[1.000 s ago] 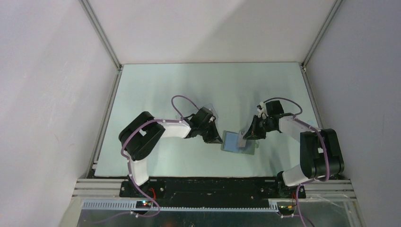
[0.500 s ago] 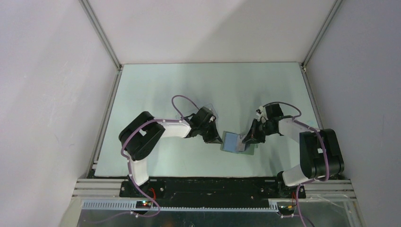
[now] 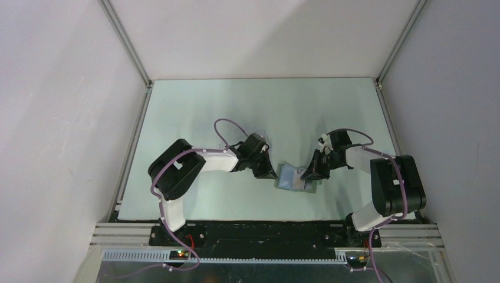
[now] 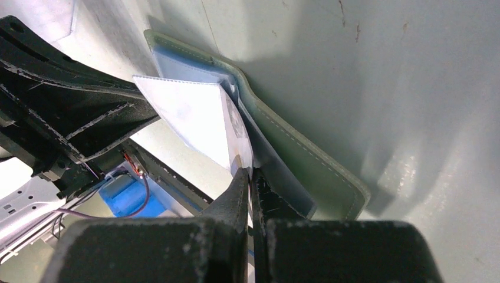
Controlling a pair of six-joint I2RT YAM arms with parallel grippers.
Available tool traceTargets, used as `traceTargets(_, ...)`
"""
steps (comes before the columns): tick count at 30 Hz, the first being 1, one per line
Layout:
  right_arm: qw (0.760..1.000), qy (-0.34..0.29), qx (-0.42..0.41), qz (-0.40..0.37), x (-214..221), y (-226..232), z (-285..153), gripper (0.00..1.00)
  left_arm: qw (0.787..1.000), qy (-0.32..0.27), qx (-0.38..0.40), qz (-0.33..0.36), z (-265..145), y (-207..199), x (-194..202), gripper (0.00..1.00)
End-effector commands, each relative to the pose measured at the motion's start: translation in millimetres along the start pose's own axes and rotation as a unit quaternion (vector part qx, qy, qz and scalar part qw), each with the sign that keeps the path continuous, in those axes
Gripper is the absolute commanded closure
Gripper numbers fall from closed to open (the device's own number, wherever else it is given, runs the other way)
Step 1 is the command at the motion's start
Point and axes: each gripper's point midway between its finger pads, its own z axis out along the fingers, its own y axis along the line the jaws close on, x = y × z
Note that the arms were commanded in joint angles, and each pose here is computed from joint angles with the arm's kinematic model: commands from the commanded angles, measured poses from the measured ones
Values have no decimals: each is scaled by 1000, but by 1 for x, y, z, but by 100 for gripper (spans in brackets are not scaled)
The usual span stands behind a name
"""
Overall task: Put the credit cards into the card holder
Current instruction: Insert the credit card into the card holder.
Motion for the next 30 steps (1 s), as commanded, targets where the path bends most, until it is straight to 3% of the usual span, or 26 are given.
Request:
traceTargets(1, 999, 32, 4, 5, 15, -5, 9, 100, 998, 26, -65, 7, 9, 35, 17, 100)
traceTargets(14, 999, 26, -32, -20, -5, 12, 13, 99, 997, 38, -65, 7, 11, 37, 22, 100)
traceTargets(30, 996, 17, 83, -29, 0, 8, 2, 58, 998, 41, -53, 0, 8, 29, 22, 100)
